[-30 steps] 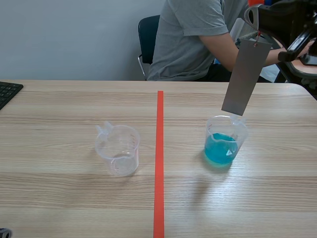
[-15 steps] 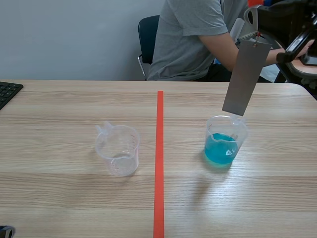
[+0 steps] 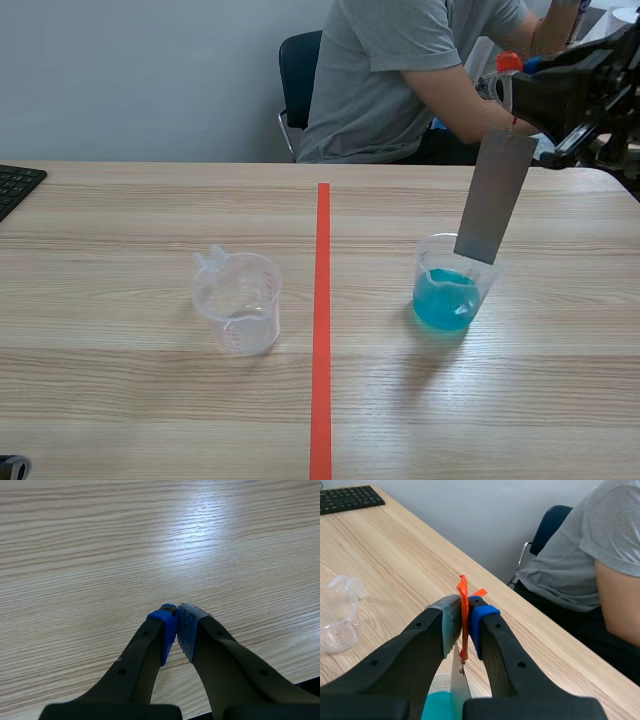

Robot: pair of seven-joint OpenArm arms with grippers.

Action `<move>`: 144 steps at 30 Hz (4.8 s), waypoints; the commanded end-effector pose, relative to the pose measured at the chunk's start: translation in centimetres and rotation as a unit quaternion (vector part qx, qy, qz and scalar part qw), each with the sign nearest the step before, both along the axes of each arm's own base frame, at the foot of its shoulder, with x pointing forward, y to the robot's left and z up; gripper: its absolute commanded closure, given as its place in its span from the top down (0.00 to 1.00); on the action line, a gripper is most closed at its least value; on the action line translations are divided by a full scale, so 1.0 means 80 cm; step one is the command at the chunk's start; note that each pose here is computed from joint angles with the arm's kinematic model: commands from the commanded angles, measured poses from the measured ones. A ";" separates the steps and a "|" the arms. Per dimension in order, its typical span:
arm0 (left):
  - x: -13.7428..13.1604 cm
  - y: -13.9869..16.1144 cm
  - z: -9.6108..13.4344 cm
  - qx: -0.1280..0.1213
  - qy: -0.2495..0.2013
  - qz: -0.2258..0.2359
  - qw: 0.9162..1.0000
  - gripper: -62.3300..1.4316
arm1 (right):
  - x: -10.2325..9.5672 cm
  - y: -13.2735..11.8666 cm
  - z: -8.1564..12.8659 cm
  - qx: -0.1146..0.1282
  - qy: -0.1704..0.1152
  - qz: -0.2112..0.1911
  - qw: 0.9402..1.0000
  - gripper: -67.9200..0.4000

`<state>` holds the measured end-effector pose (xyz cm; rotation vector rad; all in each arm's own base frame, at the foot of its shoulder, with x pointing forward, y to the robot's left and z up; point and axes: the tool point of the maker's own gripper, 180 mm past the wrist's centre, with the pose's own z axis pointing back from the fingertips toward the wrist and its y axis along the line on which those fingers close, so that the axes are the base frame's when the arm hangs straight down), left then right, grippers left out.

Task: Do the redox reaction experiment.
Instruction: 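Lower the plate into the blue solution, then hold the plate still in the solution, then raise the plate and point at it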

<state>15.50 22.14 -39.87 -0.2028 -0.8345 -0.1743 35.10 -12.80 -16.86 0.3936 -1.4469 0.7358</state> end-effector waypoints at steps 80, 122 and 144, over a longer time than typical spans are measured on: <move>0.004 -0.001 0.004 -0.004 -0.007 0.000 1.000 0.07 | 0.009 0.016 -0.041 -0.040 0.001 0.013 0.999 0.02; 0.012 0.001 0.013 -0.001 -0.022 -0.010 1.000 0.07 | -0.036 0.025 0.096 -0.026 -0.088 0.028 0.995 0.02; 0.147 -0.122 0.135 -0.055 -0.170 -0.243 0.953 0.07 | -0.036 0.025 0.095 -0.026 -0.088 0.027 0.995 0.02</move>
